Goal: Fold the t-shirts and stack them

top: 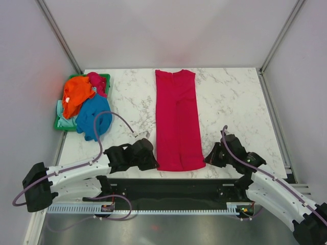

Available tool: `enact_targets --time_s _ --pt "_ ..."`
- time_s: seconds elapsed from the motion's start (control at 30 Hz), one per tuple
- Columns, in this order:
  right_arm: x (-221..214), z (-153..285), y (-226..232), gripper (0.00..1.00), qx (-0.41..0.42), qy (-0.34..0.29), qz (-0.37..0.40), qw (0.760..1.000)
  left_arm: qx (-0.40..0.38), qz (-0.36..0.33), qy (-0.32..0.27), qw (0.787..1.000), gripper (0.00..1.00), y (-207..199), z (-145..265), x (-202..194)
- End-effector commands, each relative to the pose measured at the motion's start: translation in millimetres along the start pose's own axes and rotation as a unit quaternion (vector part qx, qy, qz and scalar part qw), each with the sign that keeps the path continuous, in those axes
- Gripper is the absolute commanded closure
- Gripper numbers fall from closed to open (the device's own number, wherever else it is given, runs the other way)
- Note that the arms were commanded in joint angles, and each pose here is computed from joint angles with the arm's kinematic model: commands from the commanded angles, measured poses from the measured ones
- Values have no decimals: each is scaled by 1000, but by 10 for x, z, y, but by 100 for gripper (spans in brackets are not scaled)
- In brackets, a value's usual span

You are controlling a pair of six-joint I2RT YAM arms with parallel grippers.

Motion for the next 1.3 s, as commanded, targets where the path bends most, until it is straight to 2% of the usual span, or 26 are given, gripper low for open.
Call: enact_targets --time_s 0.0,0.1,0.23,0.37,0.5,0.67,0.8,1.2,1.27 --pt "371 266 253 100 8 -61 10 998 -12 11 -55 998 98 -358 290 166" --pt "622 341 373 100 -5 -89 32 996 -10 -30 -81 996 98 -567 384 316" --pt "898 223 475 100 -31 -94 58 993 3 -44 -95 994 98 -710 360 611" --pt "1359 203 606 100 -53 -129 82 987 5 -61 -116 991 98 -881 354 1010" --pt "1791 126 603 100 -67 -148 88 983 18 -72 -125 989 98 -1123 208 1371" --pt "2263 -89 486 100 -90 -147 93 981 37 -64 -123 990 98 -1197 -25 1862" --pt "2455 -379 413 100 -77 -119 95 985 37 -61 -118 990 98 -1297 -188 2152" --pt "2741 -991 182 100 -87 -75 84 990 84 -42 -73 993 98 -1135 -866 2686" --pt "2839 -1076 127 100 -91 -76 77 990 94 -41 -66 993 93 -1059 -974 2779"
Point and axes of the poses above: each gripper's point midway between its finger pads, its own z axis back along the fingers, its own y axis along the line the jaws close on, x = y × z, the point moved 9 cm from there along z, back along the fingers, and after that the axes turned 15 degrees about z, right-handed, at the moved point
